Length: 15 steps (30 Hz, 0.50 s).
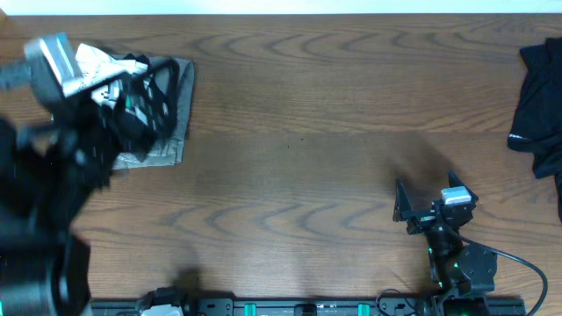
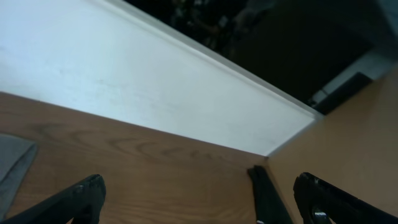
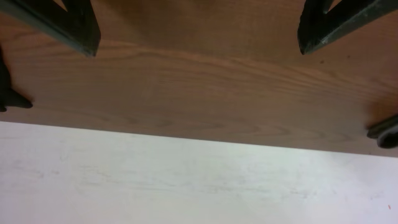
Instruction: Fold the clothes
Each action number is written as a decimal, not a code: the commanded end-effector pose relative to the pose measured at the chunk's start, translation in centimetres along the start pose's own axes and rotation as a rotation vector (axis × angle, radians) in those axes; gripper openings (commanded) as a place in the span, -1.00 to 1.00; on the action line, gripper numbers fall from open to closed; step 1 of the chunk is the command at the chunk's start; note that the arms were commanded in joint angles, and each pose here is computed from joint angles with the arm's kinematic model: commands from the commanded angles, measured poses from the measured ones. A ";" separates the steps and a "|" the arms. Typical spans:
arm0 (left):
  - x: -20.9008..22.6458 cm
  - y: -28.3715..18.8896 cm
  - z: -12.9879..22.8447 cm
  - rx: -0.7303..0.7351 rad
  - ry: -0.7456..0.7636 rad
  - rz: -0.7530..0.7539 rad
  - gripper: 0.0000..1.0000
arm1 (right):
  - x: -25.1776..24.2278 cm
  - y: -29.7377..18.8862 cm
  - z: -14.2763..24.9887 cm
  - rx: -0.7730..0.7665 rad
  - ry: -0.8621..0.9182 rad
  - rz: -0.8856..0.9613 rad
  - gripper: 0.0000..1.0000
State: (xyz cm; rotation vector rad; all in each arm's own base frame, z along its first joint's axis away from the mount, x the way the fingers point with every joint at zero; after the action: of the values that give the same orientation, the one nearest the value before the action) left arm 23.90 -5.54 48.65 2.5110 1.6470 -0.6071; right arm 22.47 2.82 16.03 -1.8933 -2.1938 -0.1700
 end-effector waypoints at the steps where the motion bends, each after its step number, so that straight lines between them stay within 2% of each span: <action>1: -0.3 -1.6 2.0 -0.004 0.028 -0.005 0.96 | 0.0 0.0 0.1 0.000 0.013 0.001 0.99; 6: 0.3 -2.6 6.0 0.029 0.009 -0.015 0.96 | 0.0 0.0 0.1 0.000 0.013 0.001 0.98; 15: 4.4 -0.9 14.3 0.151 -0.062 -0.085 0.96 | 0.0 0.0 0.1 0.000 0.013 0.001 0.98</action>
State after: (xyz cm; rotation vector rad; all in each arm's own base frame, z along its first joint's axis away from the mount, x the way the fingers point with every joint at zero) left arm 20.50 -5.67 36.17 2.5157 1.7102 -0.8168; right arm 22.47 2.82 16.02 -1.8934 -2.1930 -0.1700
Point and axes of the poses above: each gripper's point midway between its finger pads, its own y axis out along the fingers, its own x axis along the line the jaws close on, z = x × y, the point moved 2 cm from there along -y, back along the fingers, and after that the axes turned 15 degrees about y, right-handed, at the moved point
